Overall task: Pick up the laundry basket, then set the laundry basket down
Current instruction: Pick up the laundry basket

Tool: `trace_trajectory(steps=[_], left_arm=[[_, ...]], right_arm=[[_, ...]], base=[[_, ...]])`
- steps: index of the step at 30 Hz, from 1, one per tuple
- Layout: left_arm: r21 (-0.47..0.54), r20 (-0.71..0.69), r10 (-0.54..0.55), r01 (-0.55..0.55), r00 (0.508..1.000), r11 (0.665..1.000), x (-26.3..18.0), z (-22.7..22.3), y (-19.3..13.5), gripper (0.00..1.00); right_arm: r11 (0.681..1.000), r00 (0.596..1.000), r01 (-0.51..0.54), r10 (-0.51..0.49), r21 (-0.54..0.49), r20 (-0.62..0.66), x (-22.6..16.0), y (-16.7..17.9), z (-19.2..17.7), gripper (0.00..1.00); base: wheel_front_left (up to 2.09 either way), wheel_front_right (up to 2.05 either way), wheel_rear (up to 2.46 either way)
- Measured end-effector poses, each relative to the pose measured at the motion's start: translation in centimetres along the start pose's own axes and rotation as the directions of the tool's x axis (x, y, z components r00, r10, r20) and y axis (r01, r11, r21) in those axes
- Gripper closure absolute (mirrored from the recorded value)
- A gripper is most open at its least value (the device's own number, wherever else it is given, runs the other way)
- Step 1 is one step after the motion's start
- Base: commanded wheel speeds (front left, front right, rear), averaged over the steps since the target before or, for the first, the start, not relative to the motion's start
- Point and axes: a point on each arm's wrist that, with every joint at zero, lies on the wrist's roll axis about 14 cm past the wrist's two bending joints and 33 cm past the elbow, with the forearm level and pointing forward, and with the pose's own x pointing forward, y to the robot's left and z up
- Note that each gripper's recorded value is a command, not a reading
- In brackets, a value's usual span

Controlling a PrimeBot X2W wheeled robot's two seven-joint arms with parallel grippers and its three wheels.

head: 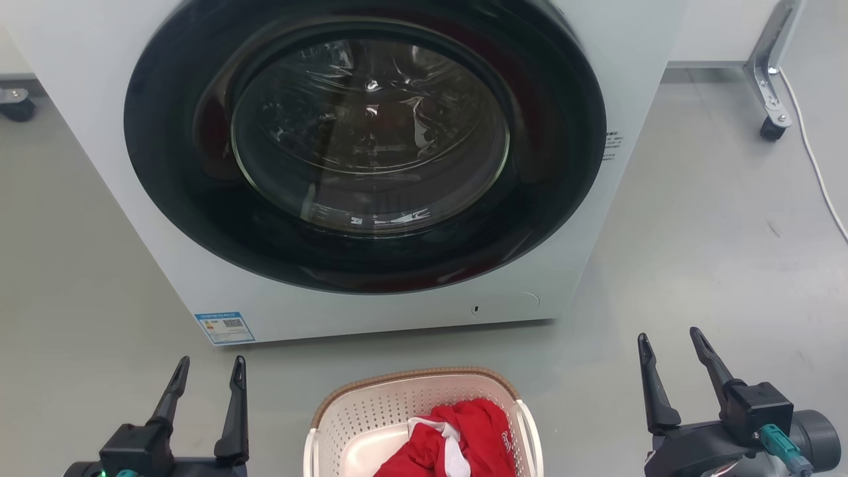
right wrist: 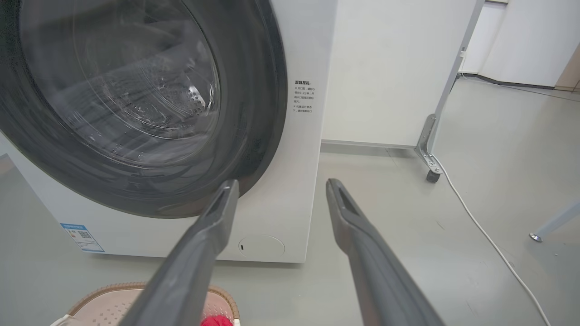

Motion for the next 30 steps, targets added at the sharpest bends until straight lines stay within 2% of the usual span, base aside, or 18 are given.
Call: trace_trajectory(steps=[15, 30], left_arm=[[-0.021, -0.174, -0.009, 0.005, 0.985, 1.000, 2.1, -5.0, -0.7, 0.00], [-0.039, -0.404, -0.060, 0.049, 0.913, 0.998, 6.2, -12.7, -1.4, 0.00]], right_arm=[[0.998, 0.990, -0.038, 0.044, 0.046, -0.137, 2.7, 1.3, -4.1, 0.00], [0.993, 0.939, -0.074, 0.099, 0.088, -0.328, 6.6, 2.6, -11.4, 0.00]], base=[[0.00, 0.00, 0.00], [0.00, 0.00, 0.00]])
